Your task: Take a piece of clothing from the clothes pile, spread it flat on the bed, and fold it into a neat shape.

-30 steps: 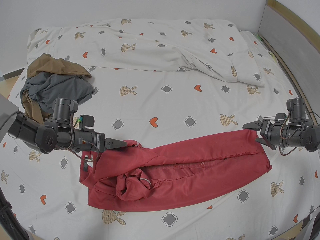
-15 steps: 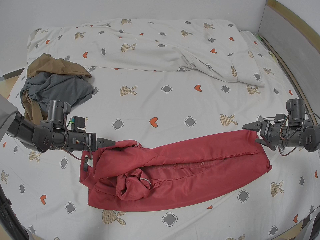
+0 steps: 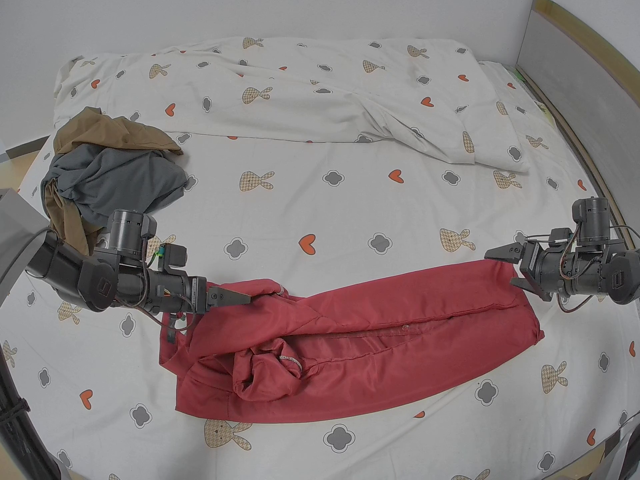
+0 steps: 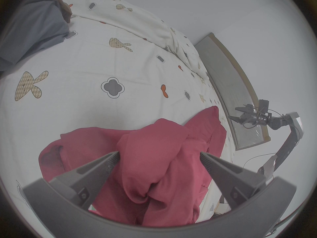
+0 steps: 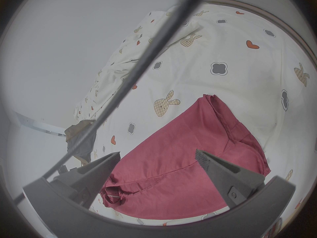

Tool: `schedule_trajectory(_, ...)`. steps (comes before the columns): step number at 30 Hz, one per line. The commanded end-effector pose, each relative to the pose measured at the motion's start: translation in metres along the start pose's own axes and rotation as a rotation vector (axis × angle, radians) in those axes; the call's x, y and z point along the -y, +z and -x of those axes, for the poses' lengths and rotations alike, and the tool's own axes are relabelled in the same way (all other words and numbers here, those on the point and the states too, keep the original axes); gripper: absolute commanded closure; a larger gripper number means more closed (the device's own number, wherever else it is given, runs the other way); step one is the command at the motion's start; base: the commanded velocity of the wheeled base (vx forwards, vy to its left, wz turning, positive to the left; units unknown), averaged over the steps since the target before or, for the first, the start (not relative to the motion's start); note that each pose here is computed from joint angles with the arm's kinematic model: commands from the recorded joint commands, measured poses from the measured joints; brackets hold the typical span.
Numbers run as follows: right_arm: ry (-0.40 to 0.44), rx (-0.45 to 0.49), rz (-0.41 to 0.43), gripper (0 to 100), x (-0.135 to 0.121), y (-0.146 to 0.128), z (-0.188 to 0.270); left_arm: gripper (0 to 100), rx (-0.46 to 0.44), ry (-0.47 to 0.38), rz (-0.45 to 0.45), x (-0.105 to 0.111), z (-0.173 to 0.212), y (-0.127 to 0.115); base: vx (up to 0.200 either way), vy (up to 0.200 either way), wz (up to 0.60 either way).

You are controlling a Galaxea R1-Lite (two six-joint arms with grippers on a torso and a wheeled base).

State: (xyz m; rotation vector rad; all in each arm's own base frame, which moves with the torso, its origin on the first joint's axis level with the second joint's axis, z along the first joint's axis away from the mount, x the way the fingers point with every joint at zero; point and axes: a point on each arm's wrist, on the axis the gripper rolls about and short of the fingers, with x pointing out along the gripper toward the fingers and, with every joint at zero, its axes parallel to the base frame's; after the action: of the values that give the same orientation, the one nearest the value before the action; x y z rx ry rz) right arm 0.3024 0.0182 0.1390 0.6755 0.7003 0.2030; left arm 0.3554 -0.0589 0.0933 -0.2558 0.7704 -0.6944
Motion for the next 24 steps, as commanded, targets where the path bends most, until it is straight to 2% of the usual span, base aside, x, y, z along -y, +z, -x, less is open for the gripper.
schedule_trajectory(1,0.000,-0.001,0.000,0,0.000,0.000,0.000,0,-0.005,0.003,0.008,-0.005,-0.004,-0.001,0.000,0.000,0.00)
schedule_trajectory(3,0.000,-0.001,0.000,0,0.000,0.000,0.000,0,0.004,0.008,0.009,-0.006,-0.001,0.000,0.000,0.000,0.00)
schedule_trajectory(4,0.000,-0.001,0.000,0,0.000,0.000,0.000,100,0.004,0.008,0.009,-0.006,-0.001,0.000,0.000,0.000,0.00)
schedule_trajectory(14,0.001,-0.002,0.001,0,0.000,0.000,-0.001,100,0.044,0.031,0.010,-0.014,0.010,0.009,0.000,0.000,0.00)
schedule_trajectory(24,0.000,-0.001,0.000,0,0.000,0.000,0.000,100,0.157,0.027,-0.044,0.001,0.031,0.042,0.000,0.000,0.00)
